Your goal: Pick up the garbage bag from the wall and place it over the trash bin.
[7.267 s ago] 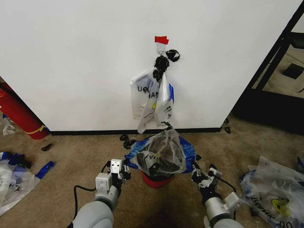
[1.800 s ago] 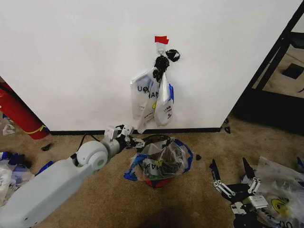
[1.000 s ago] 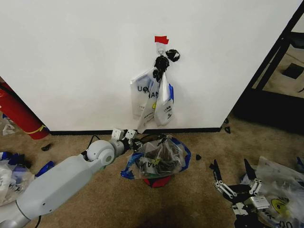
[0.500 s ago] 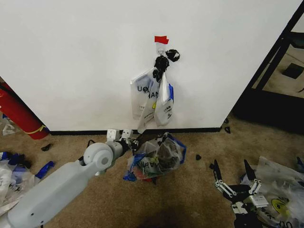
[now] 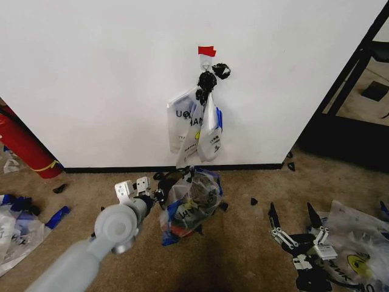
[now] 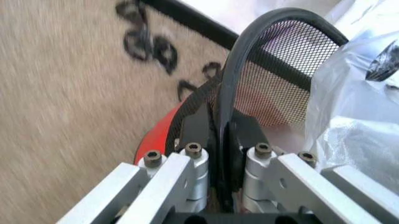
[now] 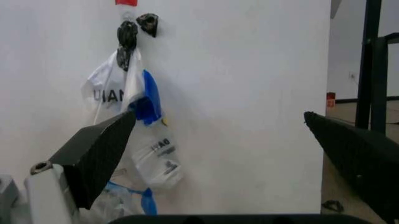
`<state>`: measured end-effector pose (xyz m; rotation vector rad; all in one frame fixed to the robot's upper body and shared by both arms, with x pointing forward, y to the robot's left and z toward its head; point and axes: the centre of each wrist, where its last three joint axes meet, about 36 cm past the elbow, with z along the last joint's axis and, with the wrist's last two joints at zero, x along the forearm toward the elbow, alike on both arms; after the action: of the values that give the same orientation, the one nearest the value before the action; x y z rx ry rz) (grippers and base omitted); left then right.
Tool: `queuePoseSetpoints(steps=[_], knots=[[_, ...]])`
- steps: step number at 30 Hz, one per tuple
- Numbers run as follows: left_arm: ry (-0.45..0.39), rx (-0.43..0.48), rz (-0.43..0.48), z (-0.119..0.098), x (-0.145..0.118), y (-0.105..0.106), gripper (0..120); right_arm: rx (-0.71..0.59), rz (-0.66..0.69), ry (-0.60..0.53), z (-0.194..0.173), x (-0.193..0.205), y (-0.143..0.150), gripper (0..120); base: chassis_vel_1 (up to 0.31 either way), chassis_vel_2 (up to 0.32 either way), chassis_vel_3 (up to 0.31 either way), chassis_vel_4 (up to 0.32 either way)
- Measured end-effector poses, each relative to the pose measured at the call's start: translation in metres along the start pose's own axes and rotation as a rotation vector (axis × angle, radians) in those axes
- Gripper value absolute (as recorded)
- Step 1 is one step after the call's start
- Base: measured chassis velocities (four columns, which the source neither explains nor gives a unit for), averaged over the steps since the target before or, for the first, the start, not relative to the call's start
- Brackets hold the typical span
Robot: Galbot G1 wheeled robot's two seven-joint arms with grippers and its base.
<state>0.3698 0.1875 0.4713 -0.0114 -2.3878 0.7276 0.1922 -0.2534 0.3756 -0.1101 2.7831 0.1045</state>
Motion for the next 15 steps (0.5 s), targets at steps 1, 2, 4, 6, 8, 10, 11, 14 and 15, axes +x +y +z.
queuePoseSetpoints(steps=[1, 2, 4, 6, 8, 10, 11, 14, 15], knots=[[-0.005, 0.029, 0.000, 0.008, 0.002, -0.002, 4, 0.002, 0.002, 0.001, 0.000, -0.001, -0.001, 100, 0.000, 0.000, 0.000, 0.000], [-0.010, 0.053, -0.001, 0.015, 0.003, -0.003, 4, 0.003, 0.003, 0.002, -0.001, -0.001, -0.001, 100, 0.000, 0.000, 0.000, 0.000], [-0.030, 0.094, 0.000, 0.030, 0.006, -0.003, 4, 0.005, 0.004, 0.003, -0.001, -0.002, -0.002, 100, 0.000, 0.000, 0.000, 0.000], [-0.053, 0.109, -0.001, 0.039, 0.006, -0.002, 4, 0.007, 0.003, 0.004, -0.001, -0.002, -0.003, 100, 0.000, 0.000, 0.000, 0.000], [-0.067, 0.112, -0.010, 0.044, 0.004, -0.001, 4, 0.007, 0.002, 0.003, -0.001, -0.002, -0.003, 100, 0.000, 0.000, 0.000, 0.000], [-0.093, 0.103, -0.023, 0.049, 0.001, 0.001, 4, 0.007, 0.000, 0.005, -0.002, -0.002, -0.003, 100, 0.000, 0.000, 0.000, 0.000], [-0.113, 0.091, -0.030, 0.051, -0.002, 0.001, 4, 0.006, 0.000, 0.005, -0.001, -0.002, -0.002, 100, 0.000, 0.000, 0.000, 0.000], [-0.128, 0.072, -0.028, 0.053, -0.003, -0.001, 4, 0.005, 0.000, 0.007, -0.001, -0.001, -0.002, 100, 0.000, 0.000, 0.000, 0.000], [-0.128, 0.072, -0.028, 0.053, -0.003, -0.001, 4, 0.005, 0.000, 0.007, -0.001, -0.001, -0.002, 100, 0.000, 0.000, 0.000, 0.000]])
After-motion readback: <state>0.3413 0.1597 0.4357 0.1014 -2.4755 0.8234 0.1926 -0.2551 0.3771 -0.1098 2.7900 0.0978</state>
